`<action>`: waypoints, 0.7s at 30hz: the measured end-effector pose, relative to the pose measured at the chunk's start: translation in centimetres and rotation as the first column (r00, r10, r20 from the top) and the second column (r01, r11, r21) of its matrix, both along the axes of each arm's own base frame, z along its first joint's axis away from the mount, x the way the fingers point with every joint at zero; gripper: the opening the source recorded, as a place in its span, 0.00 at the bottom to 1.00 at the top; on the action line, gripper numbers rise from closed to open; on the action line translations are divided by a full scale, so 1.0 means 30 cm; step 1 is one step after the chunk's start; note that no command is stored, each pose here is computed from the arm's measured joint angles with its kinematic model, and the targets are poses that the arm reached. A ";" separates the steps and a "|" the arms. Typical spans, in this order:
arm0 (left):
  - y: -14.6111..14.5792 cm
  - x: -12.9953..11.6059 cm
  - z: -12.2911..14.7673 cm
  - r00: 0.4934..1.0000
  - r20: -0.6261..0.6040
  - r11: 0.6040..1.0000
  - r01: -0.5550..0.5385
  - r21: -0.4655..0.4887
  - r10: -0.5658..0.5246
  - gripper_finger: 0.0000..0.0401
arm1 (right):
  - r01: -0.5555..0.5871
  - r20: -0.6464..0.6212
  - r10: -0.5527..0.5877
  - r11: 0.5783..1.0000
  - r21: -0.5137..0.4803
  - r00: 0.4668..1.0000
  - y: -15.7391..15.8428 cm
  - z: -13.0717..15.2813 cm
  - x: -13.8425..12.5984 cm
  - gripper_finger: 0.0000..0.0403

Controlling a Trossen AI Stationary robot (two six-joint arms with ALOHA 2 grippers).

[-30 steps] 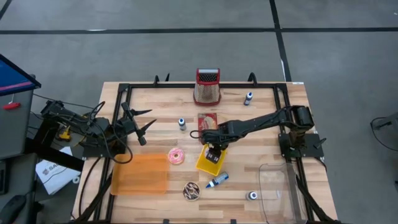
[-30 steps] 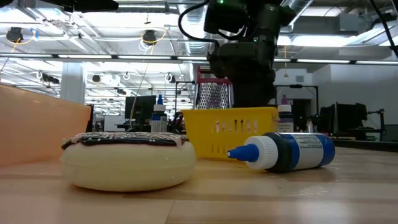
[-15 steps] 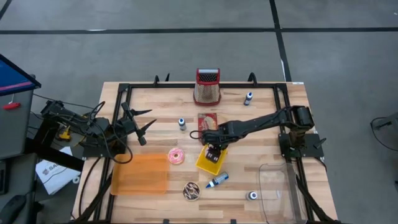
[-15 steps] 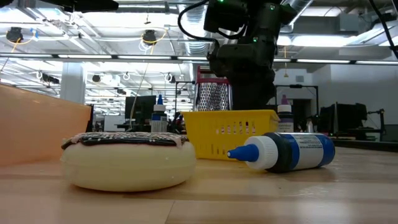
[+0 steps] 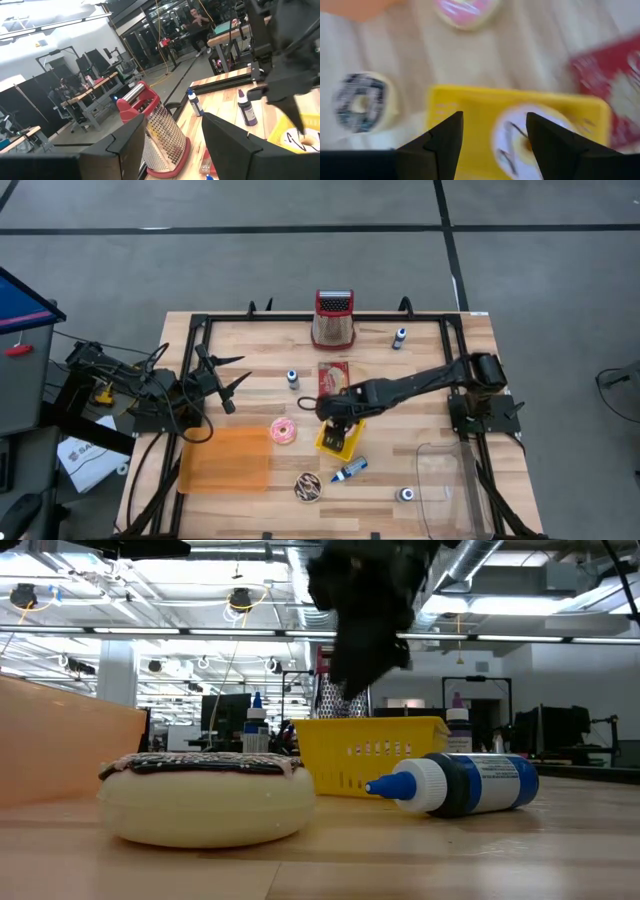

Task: Pick & Place Food Item
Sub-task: Put the pink donut into the yellow basket

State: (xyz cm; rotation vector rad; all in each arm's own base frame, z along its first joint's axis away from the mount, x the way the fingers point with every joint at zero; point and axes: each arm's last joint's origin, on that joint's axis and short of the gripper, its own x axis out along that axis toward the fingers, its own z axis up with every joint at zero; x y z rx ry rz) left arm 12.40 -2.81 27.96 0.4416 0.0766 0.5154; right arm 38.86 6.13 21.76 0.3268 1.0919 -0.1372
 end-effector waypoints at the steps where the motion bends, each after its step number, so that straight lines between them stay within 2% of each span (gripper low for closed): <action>1: 0.000 0.000 -0.001 1.000 -0.003 1.000 0.000 0.001 0.000 0.48 | -0.024 0.026 0.024 1.000 -0.003 0.999 0.011 0.004 0.006 0.52; 4: -0.001 0.001 -0.011 0.999 -0.029 1.000 0.016 0.007 -0.016 0.48 | -0.081 0.069 0.082 0.997 -0.016 0.994 0.041 0.011 0.012 0.52; 8: -0.012 0.009 -0.029 0.992 -0.054 0.993 0.111 -0.030 -0.112 0.48 | -0.101 0.063 0.102 0.995 -0.022 0.993 0.060 0.010 0.007 0.52; 13: -0.040 0.071 -0.068 0.971 -0.145 0.980 0.183 -0.071 -0.192 0.48 | -0.118 0.038 0.119 0.993 -0.030 0.992 0.084 0.006 -0.006 0.52; 17: -0.074 0.159 -0.089 0.943 -0.276 0.980 0.159 -0.121 -0.187 0.48 | -0.129 -0.025 0.128 0.991 -0.044 0.991 0.096 -0.006 -0.028 0.52; 21: -0.109 0.242 -0.059 0.899 -0.405 0.977 0.091 -0.195 -0.165 0.48 | -0.135 -0.126 0.125 0.989 -0.069 0.984 0.107 -0.018 -0.064 0.52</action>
